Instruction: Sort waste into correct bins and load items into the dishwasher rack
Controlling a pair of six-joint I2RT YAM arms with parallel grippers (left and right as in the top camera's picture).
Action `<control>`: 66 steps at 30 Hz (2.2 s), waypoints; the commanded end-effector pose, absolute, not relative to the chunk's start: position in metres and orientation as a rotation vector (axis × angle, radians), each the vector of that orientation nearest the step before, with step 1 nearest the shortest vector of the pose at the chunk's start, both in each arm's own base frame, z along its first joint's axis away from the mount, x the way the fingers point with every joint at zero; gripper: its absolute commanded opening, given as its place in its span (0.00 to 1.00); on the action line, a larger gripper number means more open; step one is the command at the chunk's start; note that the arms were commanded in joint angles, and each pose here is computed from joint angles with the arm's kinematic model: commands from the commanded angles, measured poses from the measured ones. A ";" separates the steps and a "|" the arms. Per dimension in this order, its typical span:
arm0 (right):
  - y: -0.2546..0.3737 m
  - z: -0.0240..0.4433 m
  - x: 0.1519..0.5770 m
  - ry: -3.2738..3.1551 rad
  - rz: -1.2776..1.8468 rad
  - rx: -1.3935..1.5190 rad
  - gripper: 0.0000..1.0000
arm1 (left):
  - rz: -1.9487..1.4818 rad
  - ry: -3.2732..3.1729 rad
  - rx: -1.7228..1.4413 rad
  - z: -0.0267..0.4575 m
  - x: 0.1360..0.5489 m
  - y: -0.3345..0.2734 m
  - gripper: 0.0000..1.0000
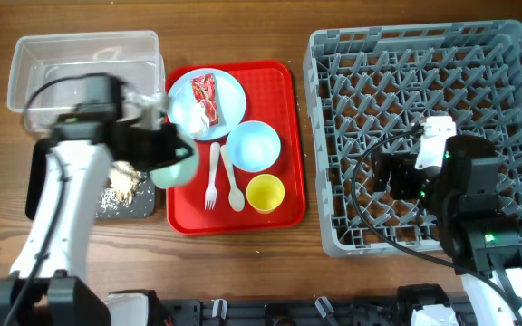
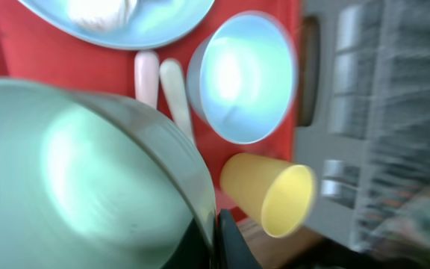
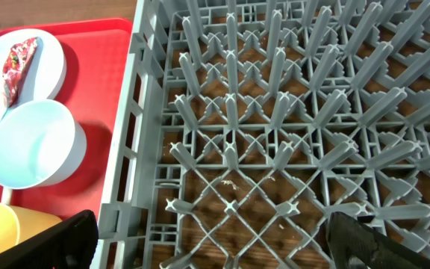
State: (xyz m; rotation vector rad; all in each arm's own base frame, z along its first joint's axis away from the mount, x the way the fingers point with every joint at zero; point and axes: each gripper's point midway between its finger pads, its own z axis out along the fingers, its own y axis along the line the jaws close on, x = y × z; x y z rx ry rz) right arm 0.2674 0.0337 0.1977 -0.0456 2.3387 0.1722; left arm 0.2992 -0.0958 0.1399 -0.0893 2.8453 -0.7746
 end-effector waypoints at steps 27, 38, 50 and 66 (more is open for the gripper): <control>0.036 0.203 0.271 2.333 0.195 -0.036 1.00 | -0.212 3.087 0.189 0.085 0.255 -0.199 0.58; 0.036 0.202 0.272 2.337 0.196 -0.033 1.00 | -0.214 3.072 0.169 0.050 0.258 -0.205 0.04; 0.162 0.252 0.252 1.998 1.123 -0.645 1.00 | -1.890 2.391 0.198 0.252 0.319 -0.242 0.04; 0.186 0.282 0.254 1.707 1.511 -0.848 0.77 | -1.990 2.467 0.399 0.253 0.269 -0.295 0.04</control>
